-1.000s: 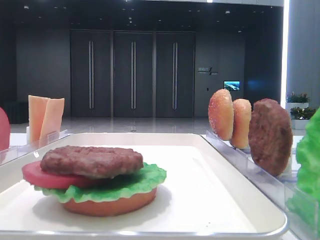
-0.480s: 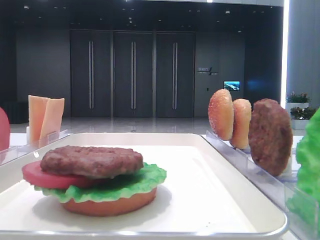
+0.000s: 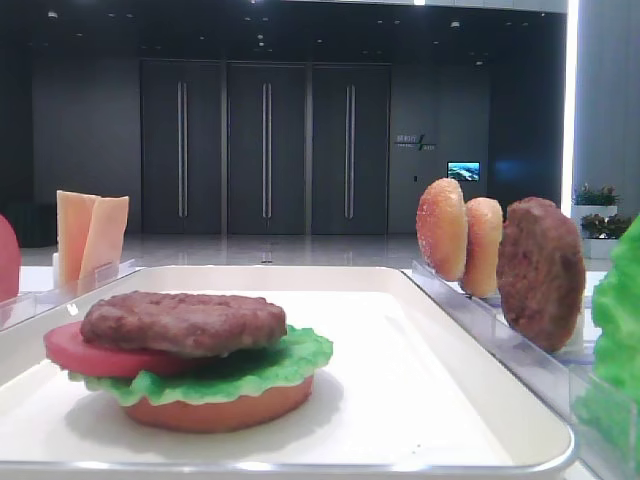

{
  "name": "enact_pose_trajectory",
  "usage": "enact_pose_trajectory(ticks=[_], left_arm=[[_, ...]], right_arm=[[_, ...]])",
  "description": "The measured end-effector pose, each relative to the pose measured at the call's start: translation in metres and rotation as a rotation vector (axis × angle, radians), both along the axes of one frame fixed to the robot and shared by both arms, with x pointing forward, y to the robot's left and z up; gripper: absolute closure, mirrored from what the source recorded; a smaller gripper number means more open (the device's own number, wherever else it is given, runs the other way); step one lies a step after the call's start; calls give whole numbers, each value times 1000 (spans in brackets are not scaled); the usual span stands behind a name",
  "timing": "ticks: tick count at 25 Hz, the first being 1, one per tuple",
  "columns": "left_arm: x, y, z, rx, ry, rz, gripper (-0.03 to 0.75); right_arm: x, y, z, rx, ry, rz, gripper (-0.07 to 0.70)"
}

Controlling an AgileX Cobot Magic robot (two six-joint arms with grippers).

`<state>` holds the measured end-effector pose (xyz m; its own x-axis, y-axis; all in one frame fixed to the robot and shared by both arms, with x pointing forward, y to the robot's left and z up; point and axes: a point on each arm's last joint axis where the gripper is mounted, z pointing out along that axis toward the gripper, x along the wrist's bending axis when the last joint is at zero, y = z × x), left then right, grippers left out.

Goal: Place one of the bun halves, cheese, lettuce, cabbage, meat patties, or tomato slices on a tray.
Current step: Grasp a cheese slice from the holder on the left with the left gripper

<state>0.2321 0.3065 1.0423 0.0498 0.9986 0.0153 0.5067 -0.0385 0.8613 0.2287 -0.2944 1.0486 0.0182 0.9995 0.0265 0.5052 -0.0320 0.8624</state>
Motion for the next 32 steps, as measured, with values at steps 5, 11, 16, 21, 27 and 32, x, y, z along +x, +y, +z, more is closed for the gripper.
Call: enact_pose_trajectory(ticks=[5,11,16,21,27,32], left_arm=[[2,3,13,-4,12,43,432],[34,2,32,4,112,78,429],[90,-4,50,11,191,76,420],[160,-10,65,28,314,75,370],[252,-19,71,43,417,74,361],[322,-26,60,54,503,79,360]], right_arm=[[0,0,0,0,0,0,341],[0,0,0,0,0,0,341],[0,0,0,0,0,0,341],[0,0,0,0,0,0,341],[0,0,0,0,0,0,341],[0,0,0,0,0,0,341]])
